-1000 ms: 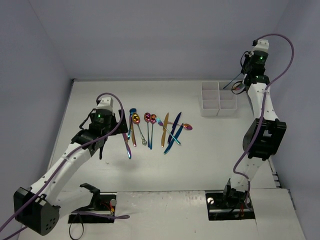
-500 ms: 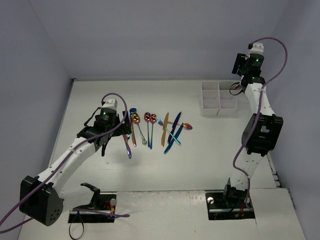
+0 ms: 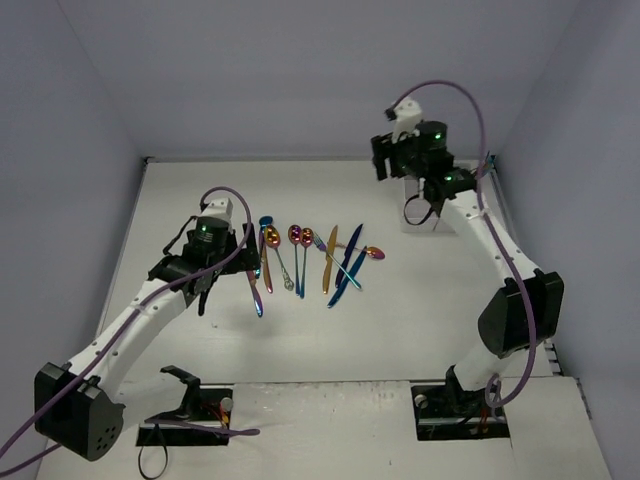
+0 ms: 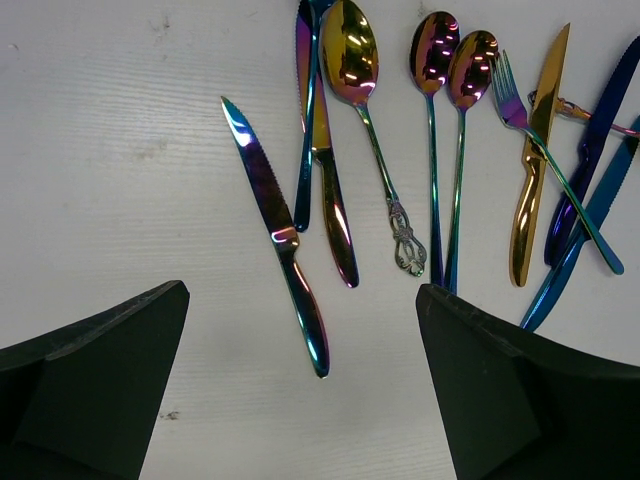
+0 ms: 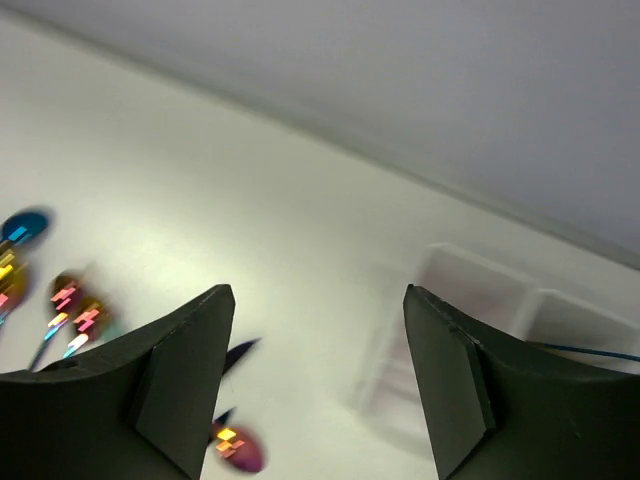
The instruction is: Sort the eating utensils into containers
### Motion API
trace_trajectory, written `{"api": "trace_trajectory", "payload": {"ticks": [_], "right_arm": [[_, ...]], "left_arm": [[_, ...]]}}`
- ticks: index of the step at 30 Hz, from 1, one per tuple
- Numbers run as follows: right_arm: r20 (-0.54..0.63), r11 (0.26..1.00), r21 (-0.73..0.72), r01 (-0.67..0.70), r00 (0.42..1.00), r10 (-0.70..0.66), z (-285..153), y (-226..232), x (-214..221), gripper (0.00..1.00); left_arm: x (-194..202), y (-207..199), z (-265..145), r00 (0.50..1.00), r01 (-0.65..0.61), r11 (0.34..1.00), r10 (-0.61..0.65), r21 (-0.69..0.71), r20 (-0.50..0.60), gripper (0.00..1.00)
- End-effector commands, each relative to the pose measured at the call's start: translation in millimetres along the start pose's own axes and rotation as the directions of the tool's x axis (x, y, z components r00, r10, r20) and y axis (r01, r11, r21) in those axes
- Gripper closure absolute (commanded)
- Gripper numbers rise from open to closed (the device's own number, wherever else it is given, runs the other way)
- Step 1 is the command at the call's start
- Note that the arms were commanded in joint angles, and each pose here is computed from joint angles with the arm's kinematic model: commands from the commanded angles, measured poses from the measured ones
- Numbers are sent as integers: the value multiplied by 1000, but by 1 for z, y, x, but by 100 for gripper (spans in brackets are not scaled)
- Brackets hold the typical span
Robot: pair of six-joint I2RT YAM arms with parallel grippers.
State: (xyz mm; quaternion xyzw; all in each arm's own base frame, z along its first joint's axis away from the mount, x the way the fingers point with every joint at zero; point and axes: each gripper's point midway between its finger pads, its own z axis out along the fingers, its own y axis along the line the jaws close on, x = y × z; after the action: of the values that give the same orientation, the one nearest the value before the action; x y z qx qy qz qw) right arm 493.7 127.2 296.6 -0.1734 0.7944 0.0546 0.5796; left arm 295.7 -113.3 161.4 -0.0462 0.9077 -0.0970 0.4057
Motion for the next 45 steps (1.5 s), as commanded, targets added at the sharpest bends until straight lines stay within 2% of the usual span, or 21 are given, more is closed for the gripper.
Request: {"api": "trace_trajectory", "payload": {"ticks": [1, 4, 9, 13, 20, 27, 34, 43, 45], "right_arm": [[-180, 981, -190, 42, 981, -77, -2, 84, 69, 37], [-282, 960, -277, 50, 950, -131, -4, 130, 111, 43], [-396, 931, -361, 56, 895, -208, -13, 181, 163, 55], [-468, 918, -395, 43, 850, -242, -18, 202, 199, 57], [-534, 917, -395, 46, 801, -270, -17, 206, 231, 59], [-570, 924, -376, 71, 768, -291, -8, 203, 250, 68], [-588, 924, -372, 88, 748, -308, 3, 201, 262, 75], [-602, 927, -360, 103, 734, -315, 15, 193, 271, 79], [-601, 927, -359, 108, 733, -318, 17, 191, 271, 84]], "left_arm": [[-29, 10, -28, 992, -38, 999, 40, -16, 119, 3], [-29, 24, -42, 984, -78, 996, 85, -50, 155, 3], [-28, 43, -67, 965, -136, 986, 153, -95, 213, 3], [-27, 49, -75, 954, -146, 983, 169, -109, 248, 3], [-26, 51, -66, 956, -156, 980, 182, -125, 232, 3], [-26, 52, -62, 955, -170, 976, 197, -139, 221, 3], [-26, 54, -62, 955, -170, 974, 200, -148, 221, 3], [-25, 54, -59, 957, -175, 973, 204, -149, 209, 3], [-24, 54, -59, 957, -175, 973, 204, -151, 207, 3]]}}
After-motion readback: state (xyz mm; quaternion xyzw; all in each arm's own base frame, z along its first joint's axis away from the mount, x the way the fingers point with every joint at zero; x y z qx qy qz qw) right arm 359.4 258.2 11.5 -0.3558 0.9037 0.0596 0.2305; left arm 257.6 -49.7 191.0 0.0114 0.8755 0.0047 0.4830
